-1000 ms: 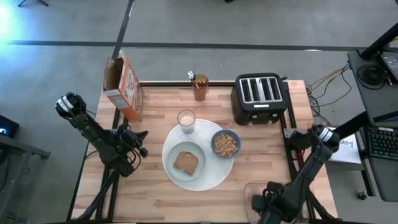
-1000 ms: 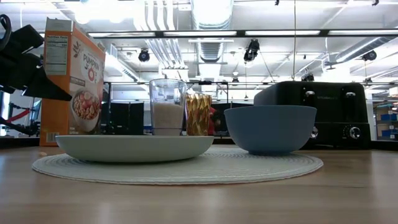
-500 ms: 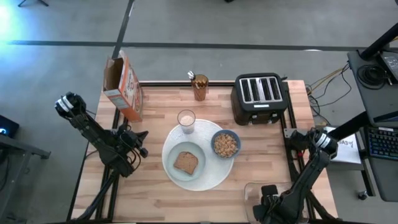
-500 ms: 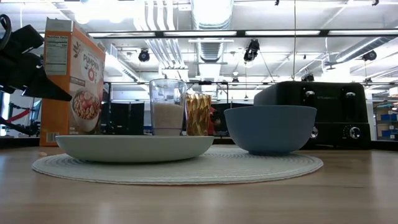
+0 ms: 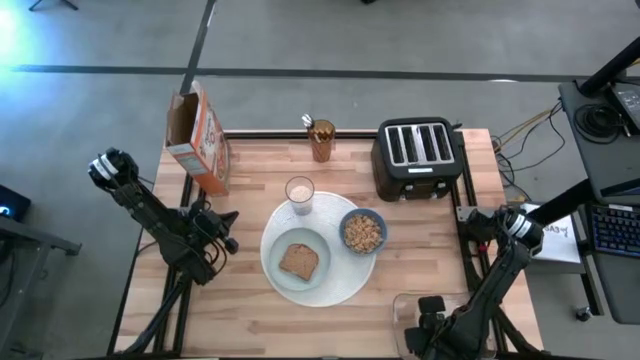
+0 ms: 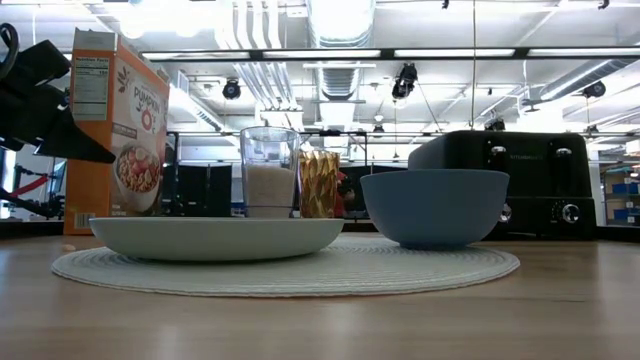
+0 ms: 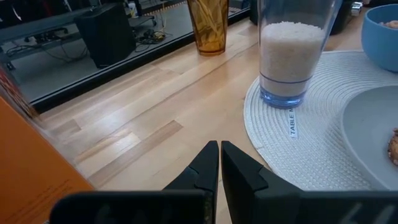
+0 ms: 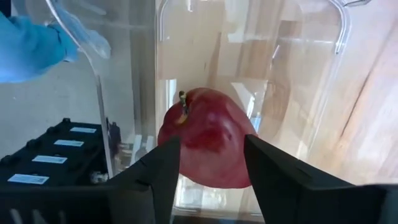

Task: Arrange a breakfast setting
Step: Put the apple on the placemat

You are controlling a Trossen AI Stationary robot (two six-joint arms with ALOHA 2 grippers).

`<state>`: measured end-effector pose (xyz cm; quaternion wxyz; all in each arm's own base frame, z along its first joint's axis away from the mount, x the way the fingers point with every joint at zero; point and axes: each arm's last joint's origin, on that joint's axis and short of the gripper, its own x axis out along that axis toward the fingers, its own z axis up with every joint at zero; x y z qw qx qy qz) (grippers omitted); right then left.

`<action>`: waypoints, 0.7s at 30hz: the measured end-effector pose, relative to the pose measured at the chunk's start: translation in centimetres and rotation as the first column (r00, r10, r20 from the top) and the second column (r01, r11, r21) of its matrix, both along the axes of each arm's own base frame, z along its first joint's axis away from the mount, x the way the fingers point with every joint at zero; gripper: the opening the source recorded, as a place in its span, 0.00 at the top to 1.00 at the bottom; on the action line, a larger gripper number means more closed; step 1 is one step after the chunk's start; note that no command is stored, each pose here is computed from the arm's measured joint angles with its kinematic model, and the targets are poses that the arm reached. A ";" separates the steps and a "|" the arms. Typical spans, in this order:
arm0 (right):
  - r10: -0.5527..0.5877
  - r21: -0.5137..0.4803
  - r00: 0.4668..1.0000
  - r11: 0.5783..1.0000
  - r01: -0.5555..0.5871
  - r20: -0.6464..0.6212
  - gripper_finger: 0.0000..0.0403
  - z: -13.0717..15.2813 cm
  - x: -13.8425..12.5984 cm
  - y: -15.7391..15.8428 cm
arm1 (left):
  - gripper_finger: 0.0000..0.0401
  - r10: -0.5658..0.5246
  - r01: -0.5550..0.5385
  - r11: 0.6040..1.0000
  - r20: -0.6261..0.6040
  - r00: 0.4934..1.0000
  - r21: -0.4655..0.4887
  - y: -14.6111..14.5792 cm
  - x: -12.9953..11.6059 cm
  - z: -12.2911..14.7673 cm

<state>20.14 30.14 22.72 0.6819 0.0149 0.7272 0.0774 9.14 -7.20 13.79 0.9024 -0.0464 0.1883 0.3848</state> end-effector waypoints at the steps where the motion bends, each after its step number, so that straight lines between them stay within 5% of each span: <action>1: 0.000 0.000 1.000 1.000 0.000 0.000 0.56 0.0 0.0 0.0 | 1.00 0.000 0.000 1.000 0.000 1.000 0.000 0.0 0.0 0.0; 11: 0.042 0.007 0.999 0.999 -0.043 0.009 0.40 0.1 -0.8 0.6 | 1.00 0.002 0.003 0.997 0.060 0.998 -0.079 -0.6 0.5 -0.2; 21: 0.256 -0.027 0.966 0.967 -0.255 0.040 0.36 -0.7 -1.7 1.1 | 1.00 0.005 0.001 0.994 0.055 0.999 -0.109 -0.8 0.6 -0.4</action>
